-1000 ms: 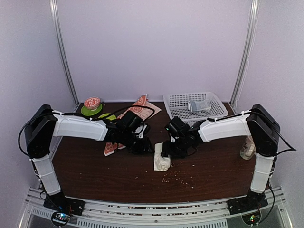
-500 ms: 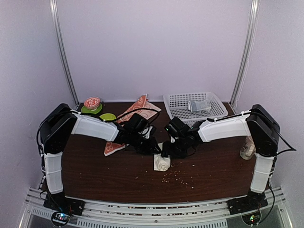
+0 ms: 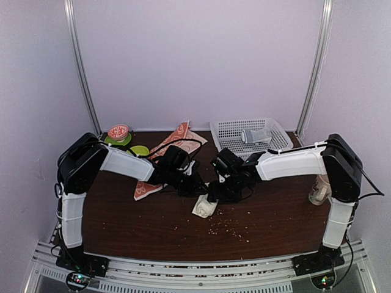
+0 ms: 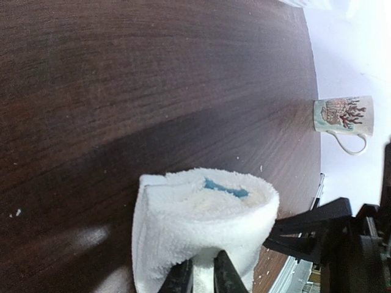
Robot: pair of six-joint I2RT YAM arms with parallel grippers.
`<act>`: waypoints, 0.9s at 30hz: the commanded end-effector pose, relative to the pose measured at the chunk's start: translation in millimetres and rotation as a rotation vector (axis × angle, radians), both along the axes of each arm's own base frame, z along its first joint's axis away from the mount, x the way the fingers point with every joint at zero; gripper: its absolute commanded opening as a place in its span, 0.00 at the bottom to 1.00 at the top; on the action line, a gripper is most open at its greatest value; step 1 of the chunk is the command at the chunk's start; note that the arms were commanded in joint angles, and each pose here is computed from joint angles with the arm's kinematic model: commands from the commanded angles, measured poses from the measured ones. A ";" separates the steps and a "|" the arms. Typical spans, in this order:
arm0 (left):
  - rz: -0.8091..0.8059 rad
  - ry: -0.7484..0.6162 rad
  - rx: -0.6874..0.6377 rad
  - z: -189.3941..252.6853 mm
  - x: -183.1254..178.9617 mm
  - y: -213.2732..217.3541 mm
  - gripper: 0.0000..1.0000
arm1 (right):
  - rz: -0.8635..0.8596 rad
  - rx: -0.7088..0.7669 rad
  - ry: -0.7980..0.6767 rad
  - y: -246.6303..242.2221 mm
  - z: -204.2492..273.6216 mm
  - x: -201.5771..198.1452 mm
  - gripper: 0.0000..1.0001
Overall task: Roll the towels
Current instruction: Roll the towel at the center of the board.
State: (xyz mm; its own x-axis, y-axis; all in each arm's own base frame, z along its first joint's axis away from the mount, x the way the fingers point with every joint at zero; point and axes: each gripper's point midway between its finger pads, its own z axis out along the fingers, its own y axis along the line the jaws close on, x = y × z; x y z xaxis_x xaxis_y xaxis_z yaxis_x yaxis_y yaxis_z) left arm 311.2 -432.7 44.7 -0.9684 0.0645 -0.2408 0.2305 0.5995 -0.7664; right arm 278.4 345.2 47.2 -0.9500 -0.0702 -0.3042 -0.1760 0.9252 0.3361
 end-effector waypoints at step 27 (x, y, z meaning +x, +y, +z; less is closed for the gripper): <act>0.026 0.042 0.029 -26.4 0.1 10.2 0.13 | 0.320 -0.207 0.054 9.1 -33.3 -55.3 0.53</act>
State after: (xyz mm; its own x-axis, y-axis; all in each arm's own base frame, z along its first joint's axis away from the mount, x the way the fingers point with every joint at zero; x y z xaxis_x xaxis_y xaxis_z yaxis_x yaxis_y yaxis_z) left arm 313.5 -433.2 44.0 -0.9692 0.0543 -0.2402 0.2253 0.5890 -0.7761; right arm 239.1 367.0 38.4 -0.8798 -0.3798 -0.2858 -0.4431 0.8729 0.2041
